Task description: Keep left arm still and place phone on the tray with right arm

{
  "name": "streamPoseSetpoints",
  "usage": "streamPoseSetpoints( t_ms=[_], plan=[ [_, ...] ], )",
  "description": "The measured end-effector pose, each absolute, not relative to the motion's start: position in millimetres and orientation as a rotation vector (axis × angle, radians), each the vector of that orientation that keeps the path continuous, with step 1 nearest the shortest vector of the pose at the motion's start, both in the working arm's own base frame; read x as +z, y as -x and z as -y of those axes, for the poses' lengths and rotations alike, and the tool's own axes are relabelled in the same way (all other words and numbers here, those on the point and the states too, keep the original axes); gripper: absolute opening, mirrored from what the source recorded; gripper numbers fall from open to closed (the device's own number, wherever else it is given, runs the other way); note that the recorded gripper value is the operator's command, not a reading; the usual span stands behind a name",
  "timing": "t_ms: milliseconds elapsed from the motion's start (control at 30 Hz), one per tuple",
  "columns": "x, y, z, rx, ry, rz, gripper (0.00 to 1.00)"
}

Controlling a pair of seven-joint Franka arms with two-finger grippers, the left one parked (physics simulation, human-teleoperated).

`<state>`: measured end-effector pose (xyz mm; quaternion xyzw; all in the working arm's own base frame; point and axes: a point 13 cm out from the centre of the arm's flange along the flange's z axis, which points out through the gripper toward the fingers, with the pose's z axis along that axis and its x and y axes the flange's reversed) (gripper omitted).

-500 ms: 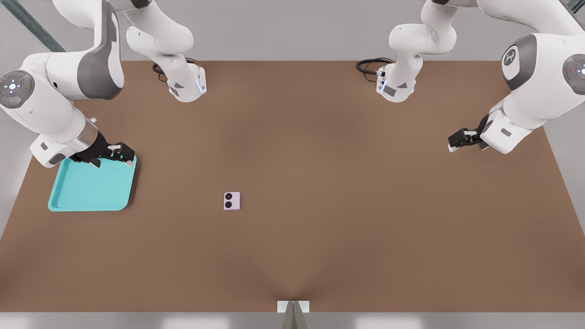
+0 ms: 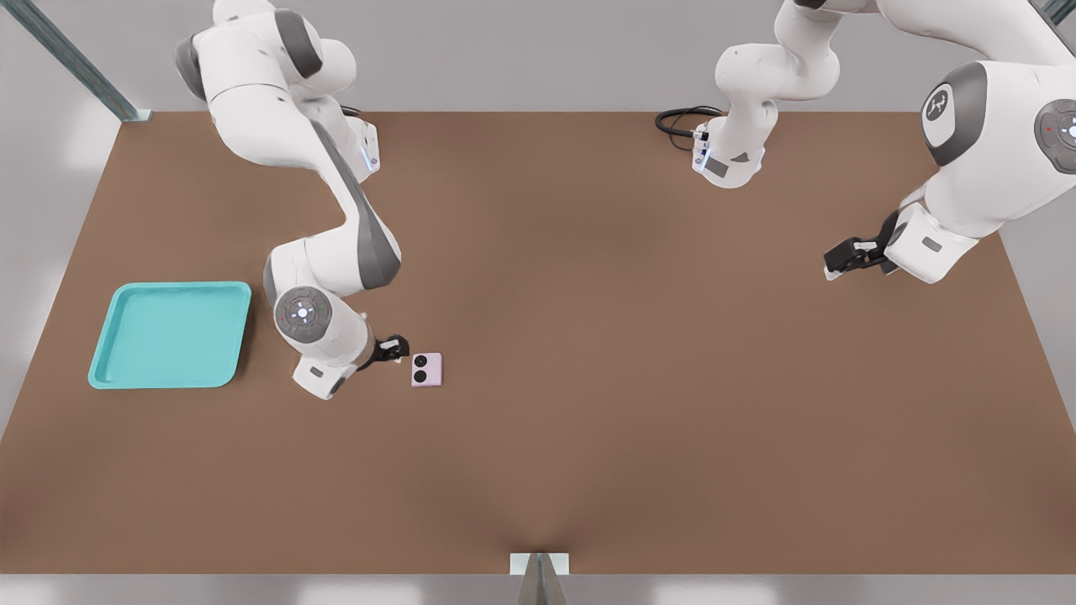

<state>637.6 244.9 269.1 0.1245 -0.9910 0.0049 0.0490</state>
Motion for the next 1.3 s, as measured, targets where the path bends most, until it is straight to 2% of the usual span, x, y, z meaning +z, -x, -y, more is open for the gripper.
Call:
streamPoseSetpoints(
  t_ms=[167, 367, 667, 867, 1300],
  plan=[
    [170.9, -624.4, -305.4, 0.012, -0.329, 3.012, 1.0],
    [94.5, -584.6, -288.1, 0.023, -0.116, 2.997, 1.0],
    [46.4, -571.8, -281.0, -0.031, 0.103, 3.068, 1.0],
    [42.2, -580.6, -277.1, -0.071, 0.208, 3.113, 1.0],
    [36.0, -572.3, -276.4, -0.043, 0.221, 3.136, 1.0]
  ],
)
